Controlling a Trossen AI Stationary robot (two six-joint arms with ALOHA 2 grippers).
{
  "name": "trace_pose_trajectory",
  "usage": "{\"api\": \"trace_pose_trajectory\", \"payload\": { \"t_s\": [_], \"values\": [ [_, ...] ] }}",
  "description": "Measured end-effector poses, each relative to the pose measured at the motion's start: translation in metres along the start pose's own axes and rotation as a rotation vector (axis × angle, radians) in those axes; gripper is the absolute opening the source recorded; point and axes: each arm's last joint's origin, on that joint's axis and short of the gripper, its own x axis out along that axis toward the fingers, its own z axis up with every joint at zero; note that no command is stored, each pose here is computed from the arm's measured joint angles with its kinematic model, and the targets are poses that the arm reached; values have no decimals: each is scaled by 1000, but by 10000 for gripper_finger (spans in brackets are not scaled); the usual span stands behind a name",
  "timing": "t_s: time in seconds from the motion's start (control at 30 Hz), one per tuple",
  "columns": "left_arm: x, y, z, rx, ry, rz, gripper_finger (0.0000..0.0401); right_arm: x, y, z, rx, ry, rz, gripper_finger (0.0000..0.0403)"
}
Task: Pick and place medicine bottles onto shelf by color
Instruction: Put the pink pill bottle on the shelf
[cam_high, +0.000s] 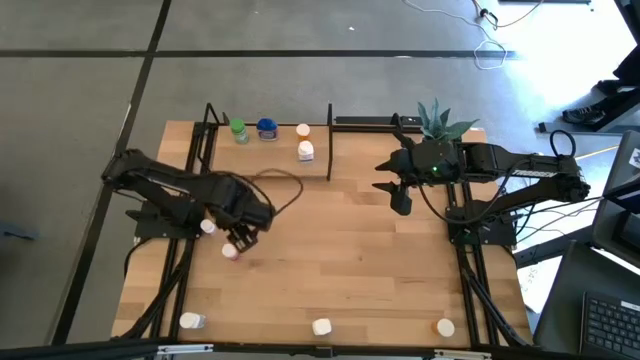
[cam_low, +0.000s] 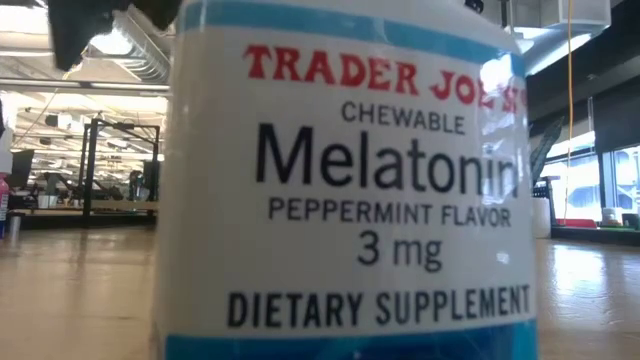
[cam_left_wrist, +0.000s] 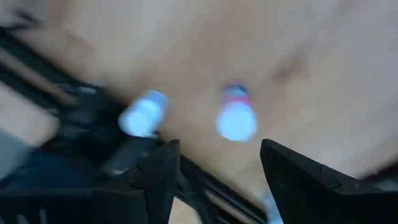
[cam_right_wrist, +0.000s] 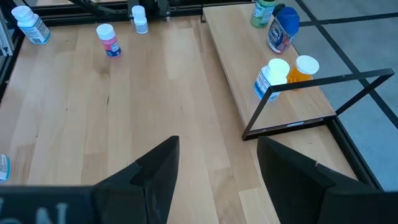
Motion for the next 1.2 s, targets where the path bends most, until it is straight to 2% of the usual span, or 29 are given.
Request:
{"api": "trace_pose_trajectory", "payload": {
  "t_s": [0.1, 0.27, 0.47, 0.87, 1.2],
  "values": [
    [15, -7, -5, 33, 32, -62, 218, 0, 0, 0, 0, -1, 0, 218],
    [36, -7, -12, 9, 92, -28, 218, 0, 0, 0, 0, 0, 0, 218],
    [62, -9, -17, 14, 144, -46, 218, 0, 0, 0, 0, 0, 0, 218],
    [63, -10, -19, 3, 129, -34, 218, 0, 0, 0, 0, 0, 0, 218],
    [76, -12, -17, -44, 147, 46, 218, 0, 0, 0, 0, 0, 0, 218]
  ]
}}
